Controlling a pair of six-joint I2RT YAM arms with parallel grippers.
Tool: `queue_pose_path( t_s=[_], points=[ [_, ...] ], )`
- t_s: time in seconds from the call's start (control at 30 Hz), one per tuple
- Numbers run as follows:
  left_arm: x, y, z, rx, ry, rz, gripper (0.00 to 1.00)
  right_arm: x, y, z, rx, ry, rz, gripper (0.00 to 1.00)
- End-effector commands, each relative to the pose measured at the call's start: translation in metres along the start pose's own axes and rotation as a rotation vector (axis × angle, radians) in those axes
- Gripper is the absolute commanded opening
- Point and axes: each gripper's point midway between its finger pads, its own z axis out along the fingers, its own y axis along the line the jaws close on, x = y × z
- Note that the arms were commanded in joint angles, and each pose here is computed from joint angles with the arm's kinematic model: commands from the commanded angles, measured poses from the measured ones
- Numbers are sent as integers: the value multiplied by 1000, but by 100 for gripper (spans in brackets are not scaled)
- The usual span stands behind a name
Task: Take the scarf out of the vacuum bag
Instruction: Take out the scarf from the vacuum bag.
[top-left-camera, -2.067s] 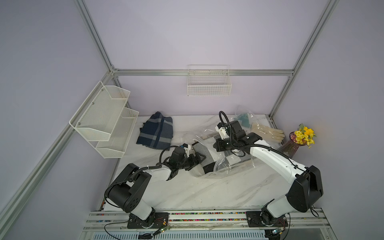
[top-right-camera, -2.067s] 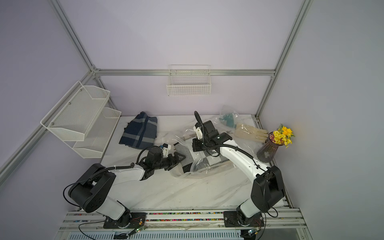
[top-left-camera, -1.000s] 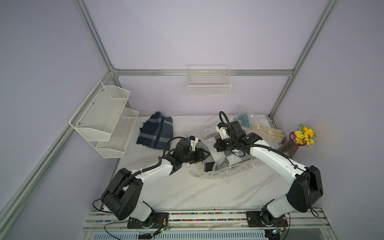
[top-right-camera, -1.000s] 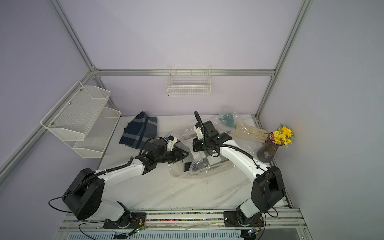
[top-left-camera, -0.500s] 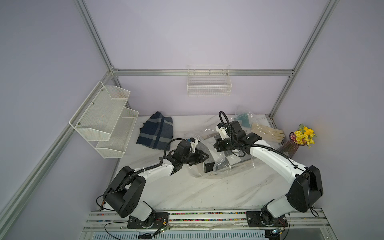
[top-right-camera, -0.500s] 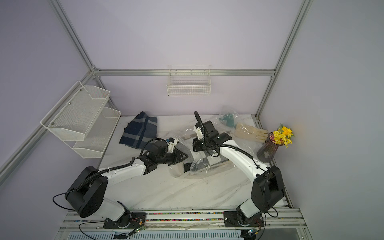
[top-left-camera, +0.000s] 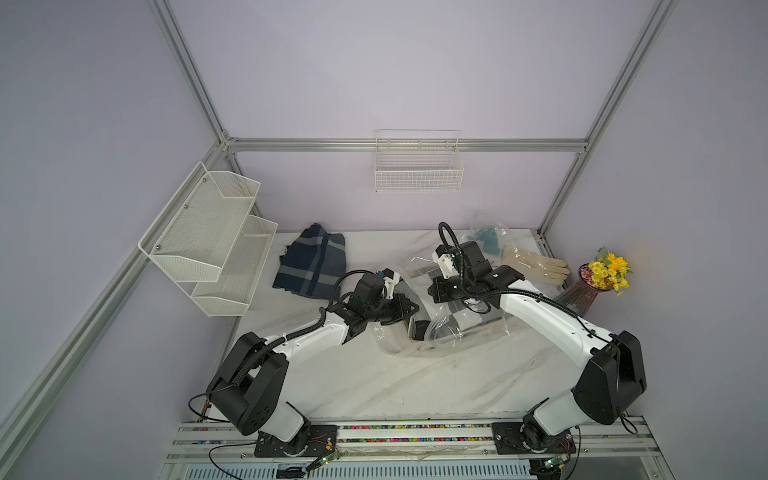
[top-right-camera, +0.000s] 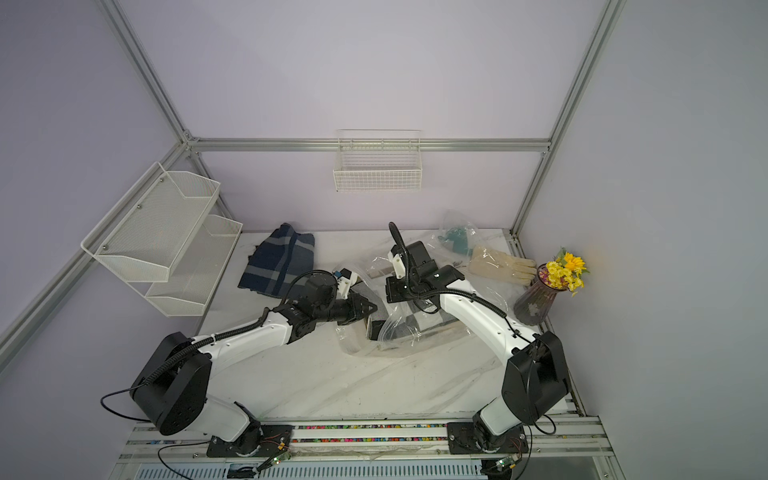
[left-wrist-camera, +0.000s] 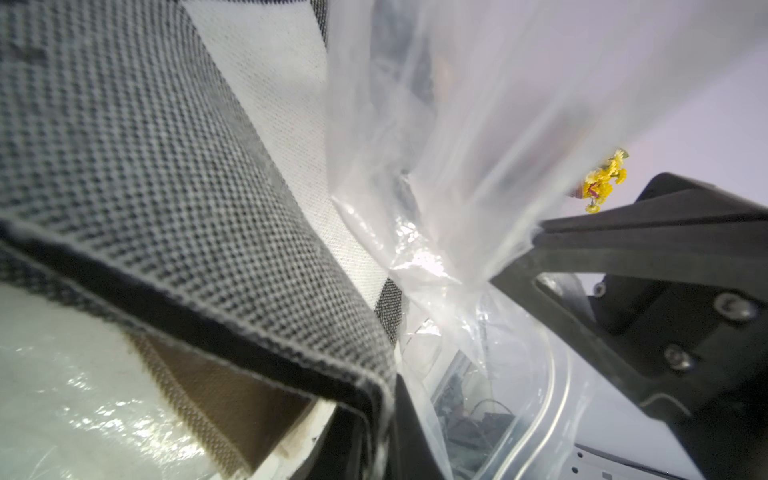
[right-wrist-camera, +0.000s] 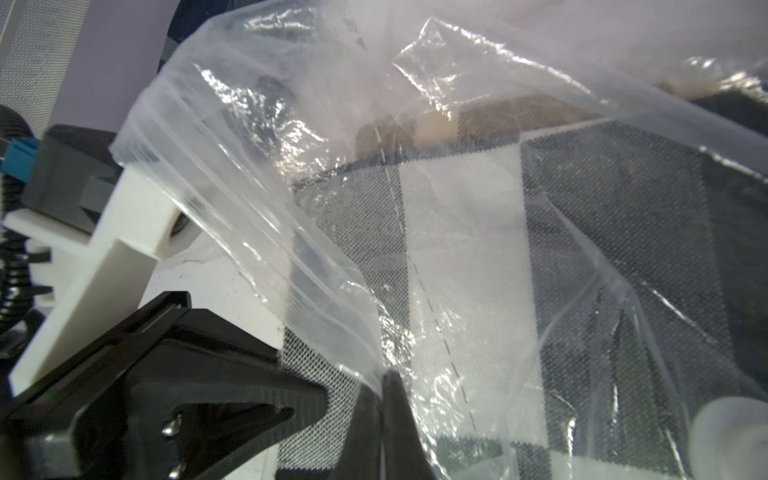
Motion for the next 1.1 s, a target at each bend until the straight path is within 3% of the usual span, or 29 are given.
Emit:
queue_pose_path(
  t_s=[0.0,0.53,1.07],
  points=[
    [-7,-31,-5,74,-3,64,9,-12,5,-12,1,-52,-23,0],
    [-6,-37,-16,17,36,61,0,-23,-7,-14,79,-73,-10,0],
    [-23,-63,-72,-56,-87,109,0,-24,-10,-14,87,-80,-27,0]
  ],
)
